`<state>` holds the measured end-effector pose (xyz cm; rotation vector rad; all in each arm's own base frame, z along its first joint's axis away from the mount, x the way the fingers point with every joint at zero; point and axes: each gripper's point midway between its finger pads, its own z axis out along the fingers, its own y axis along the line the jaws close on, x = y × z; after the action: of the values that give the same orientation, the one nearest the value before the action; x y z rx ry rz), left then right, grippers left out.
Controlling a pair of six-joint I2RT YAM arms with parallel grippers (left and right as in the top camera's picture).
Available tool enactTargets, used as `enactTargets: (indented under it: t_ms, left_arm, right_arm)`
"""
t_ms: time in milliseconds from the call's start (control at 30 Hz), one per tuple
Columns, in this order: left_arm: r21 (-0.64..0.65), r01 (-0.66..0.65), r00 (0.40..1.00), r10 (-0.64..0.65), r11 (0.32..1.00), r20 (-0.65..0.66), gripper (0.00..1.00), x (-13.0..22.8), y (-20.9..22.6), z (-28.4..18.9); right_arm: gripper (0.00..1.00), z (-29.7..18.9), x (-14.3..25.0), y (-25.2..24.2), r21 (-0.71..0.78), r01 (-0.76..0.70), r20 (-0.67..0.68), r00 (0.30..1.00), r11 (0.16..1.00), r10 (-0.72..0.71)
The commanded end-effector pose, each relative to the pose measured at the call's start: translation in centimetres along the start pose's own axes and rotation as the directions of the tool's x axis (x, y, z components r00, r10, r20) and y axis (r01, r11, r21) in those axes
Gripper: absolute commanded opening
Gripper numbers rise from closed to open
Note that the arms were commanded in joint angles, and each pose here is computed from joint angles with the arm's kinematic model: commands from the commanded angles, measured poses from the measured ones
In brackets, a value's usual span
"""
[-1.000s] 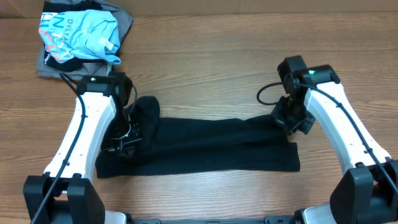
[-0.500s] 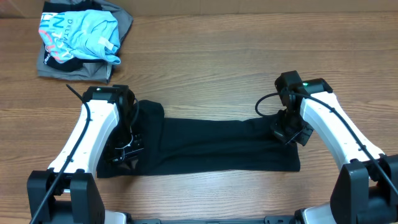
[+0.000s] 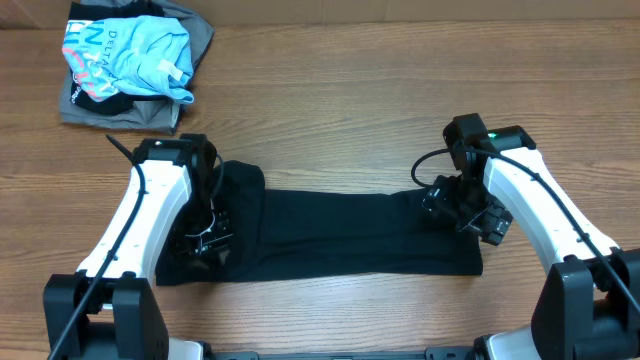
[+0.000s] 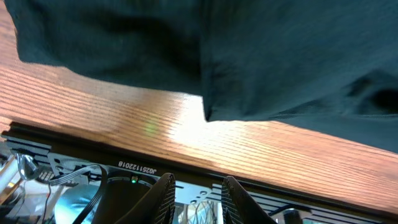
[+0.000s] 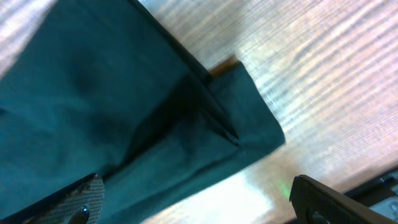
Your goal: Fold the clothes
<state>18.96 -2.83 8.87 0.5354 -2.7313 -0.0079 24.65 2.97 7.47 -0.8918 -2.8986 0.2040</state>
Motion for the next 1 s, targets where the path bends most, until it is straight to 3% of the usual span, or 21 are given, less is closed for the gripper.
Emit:
enactTargets:
  t_ms: [0,33,100,133,167,267,400,733,833,967]
  left_arm:
    - [0.069,-0.033,0.993,0.025,0.997,0.119,0.31,-1.9,-1.6,-3.4]
    - [0.079,-0.053,0.988,0.041,0.995,0.151,0.38,-2.4,-1.9,-4.2]
    - [0.105,-0.105,0.969,0.078,0.989,0.236,0.84,-3.9,-2.8,-6.0]
    - [0.115,-0.141,0.952,0.103,0.983,0.287,0.98,-4.8,-3.4,-6.9]
    - [0.120,-0.189,0.931,0.138,0.975,0.339,1.00,-5.8,-4.0,-7.6]
    - [0.112,-0.278,0.874,0.203,0.954,0.442,1.00,-7.9,-5.2,-8.7]
    - [0.081,-0.332,0.839,0.255,0.940,0.481,1.00,-9.5,-5.7,-8.7]
    - [0.003,-0.455,0.826,0.420,0.891,0.377,0.99,-12.3,-6.7,-4.1]
    - [-0.001,-0.464,0.833,0.437,0.886,0.339,0.95,-12.8,-6.8,-2.7]
    - [0.004,-0.463,0.841,0.437,0.887,0.319,0.76,-12.9,-6.8,-2.0]
  right_arm:
    - [1.00,-0.5,-0.3,0.4,-0.040,-0.010,0.026,1.000,0.999,0.011]
    - [1.00,-0.5,-0.4,0.6,-0.048,-0.010,0.027,1.000,0.999,0.011]
    - [1.00,-0.5,-0.4,0.8,-0.059,-0.010,0.026,1.000,0.998,0.012]
    - [1.00,-0.5,-0.4,0.8,-0.061,-0.010,0.026,1.000,0.998,0.012]
    - [1.00,-0.5,-0.5,0.9,-0.063,-0.010,0.027,1.000,0.998,0.012]
    - [1.00,-0.5,-0.5,0.9,-0.063,-0.009,0.027,1.000,0.998,0.011]
    - [1.00,-0.5,-0.5,0.9,-0.063,-0.002,0.028,1.000,0.998,0.004]
    - [1.00,-0.6,-0.9,1.6,-0.093,0.039,0.048,0.998,0.995,-0.035]
    - [1.00,-0.6,-0.9,1.6,-0.093,0.039,0.048,0.998,0.995,-0.035]
    - [1.00,-0.6,-1.0,1.7,-0.096,0.039,0.052,0.998,0.995,-0.035]
